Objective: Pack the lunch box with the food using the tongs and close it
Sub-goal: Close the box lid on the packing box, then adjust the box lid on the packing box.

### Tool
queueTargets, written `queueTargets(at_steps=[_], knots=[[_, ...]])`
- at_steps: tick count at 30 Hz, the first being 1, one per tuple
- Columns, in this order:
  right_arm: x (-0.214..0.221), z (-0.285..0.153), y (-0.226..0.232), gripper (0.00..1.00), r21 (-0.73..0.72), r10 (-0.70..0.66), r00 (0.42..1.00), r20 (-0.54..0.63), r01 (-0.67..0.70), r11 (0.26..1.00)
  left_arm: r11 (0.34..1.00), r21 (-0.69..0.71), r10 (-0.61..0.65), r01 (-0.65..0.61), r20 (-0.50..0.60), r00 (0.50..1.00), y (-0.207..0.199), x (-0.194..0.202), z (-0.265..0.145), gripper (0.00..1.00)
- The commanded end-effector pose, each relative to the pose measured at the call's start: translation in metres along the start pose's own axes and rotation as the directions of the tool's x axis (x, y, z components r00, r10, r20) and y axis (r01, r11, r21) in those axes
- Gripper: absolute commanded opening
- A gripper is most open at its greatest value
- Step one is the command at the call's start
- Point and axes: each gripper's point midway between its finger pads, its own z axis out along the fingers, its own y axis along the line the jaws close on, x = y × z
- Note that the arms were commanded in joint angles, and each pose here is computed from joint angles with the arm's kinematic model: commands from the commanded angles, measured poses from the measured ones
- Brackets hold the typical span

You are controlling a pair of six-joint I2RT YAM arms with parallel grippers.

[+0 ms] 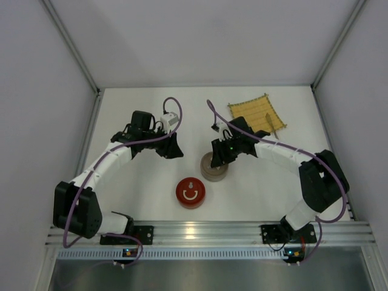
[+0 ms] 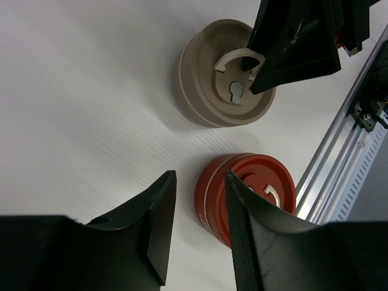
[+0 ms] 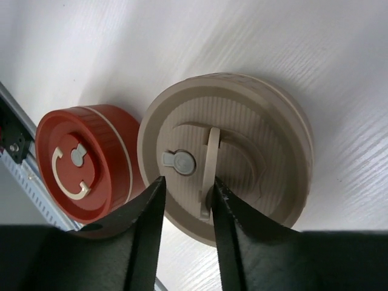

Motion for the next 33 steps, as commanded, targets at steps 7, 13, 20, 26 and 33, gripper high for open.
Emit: queueTargets(at_steps=[7, 13, 20, 26, 33], knots=[[0.054, -0.022, -0.030, 0.48, 0.173, 0.044, 0.983, -0.179, -0.012, 0.985, 0.996, -0.024, 0.082, -0.080, 0.061, 0.995, -0.007, -0.022, -0.016, 0.45], [0.036, -0.041, -0.026, 0.57, 0.187, -0.009, 0.994, -0.112, 0.030, 0.982, 0.996, -0.030, 0.085, -0.083, 0.061, 0.995, -0.007, -0.021, -0.017, 0.45], [0.021, -0.054, -0.023, 0.63, 0.170, -0.075, 0.995, -0.066, 0.086, 0.982, 0.996, -0.035, 0.086, -0.084, 0.060, 0.994, -0.007, -0.021, -0.018, 0.45], [0.001, -0.066, -0.026, 0.50, 0.162, -0.107, 0.994, 0.018, 0.103, 0.981, 0.995, -0.041, 0.093, -0.091, 0.060, 0.994, -0.007, -0.020, -0.020, 0.46], [-0.019, -0.070, -0.039, 0.40, 0.218, -0.141, 0.989, 0.036, 0.130, 0.967, 0.995, -0.040, 0.091, -0.088, 0.059, 0.994, -0.008, -0.021, -0.020, 0.46]])
